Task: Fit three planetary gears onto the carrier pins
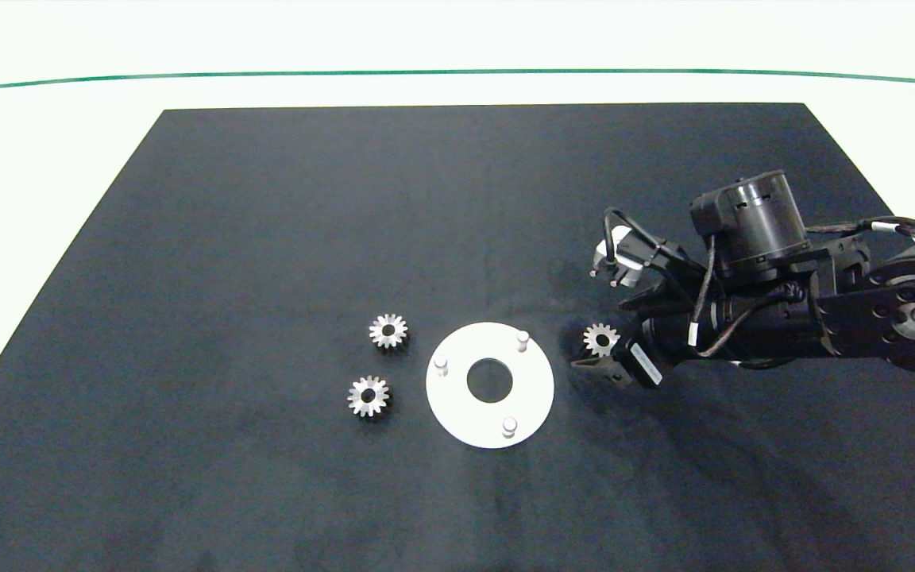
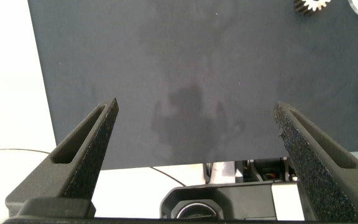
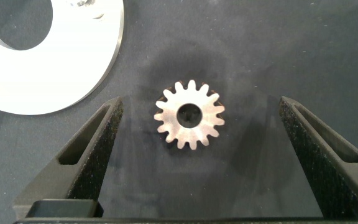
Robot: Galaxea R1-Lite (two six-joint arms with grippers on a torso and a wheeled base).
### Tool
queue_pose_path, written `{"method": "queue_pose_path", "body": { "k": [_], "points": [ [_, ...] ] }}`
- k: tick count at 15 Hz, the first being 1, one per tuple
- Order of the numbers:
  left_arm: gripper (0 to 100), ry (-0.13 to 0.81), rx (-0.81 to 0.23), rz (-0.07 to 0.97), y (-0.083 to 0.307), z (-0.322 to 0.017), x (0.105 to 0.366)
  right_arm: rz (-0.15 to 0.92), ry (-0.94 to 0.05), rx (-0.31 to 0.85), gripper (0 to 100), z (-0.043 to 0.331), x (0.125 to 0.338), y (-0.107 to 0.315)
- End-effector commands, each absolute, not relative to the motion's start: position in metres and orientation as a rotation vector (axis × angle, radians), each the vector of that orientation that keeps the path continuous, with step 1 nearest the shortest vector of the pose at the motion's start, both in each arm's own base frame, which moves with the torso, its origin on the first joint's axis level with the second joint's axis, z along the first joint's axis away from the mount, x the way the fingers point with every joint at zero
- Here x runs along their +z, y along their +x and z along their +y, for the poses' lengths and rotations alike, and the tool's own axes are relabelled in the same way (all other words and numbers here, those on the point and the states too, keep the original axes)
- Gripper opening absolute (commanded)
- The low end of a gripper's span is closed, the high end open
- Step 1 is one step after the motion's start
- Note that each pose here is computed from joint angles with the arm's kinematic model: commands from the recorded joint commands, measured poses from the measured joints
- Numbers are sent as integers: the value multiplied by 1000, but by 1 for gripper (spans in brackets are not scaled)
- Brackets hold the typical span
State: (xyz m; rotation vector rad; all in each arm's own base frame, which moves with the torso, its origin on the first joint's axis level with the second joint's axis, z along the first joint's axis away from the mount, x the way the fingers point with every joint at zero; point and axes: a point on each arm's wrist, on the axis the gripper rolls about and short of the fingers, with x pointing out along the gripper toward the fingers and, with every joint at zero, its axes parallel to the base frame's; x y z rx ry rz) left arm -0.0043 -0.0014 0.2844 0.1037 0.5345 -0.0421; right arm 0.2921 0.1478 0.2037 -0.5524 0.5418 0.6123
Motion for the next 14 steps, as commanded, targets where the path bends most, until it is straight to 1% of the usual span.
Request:
{"method": "queue_pose_path", "body": {
  "k": [1,8,9,11,12,14],
  "points": [
    [100,104,-42,535,-6,-2,284,547,-555,616,94,149,202,293],
    [100,107,-42,521,-10,-2,284,553,-559,623,81,152,199,294],
    [100,108,-40,517,-10,-2,285,556,-560,624,78,153,198,295],
    [100,109,-36,498,-12,-2,289,552,-558,621,75,152,200,296],
    [100,109,-38,500,-12,-2,289,552,-558,621,72,152,200,296],
    [100,109,-38,504,-12,-2,288,558,-559,622,69,152,198,295]
  ]
}}
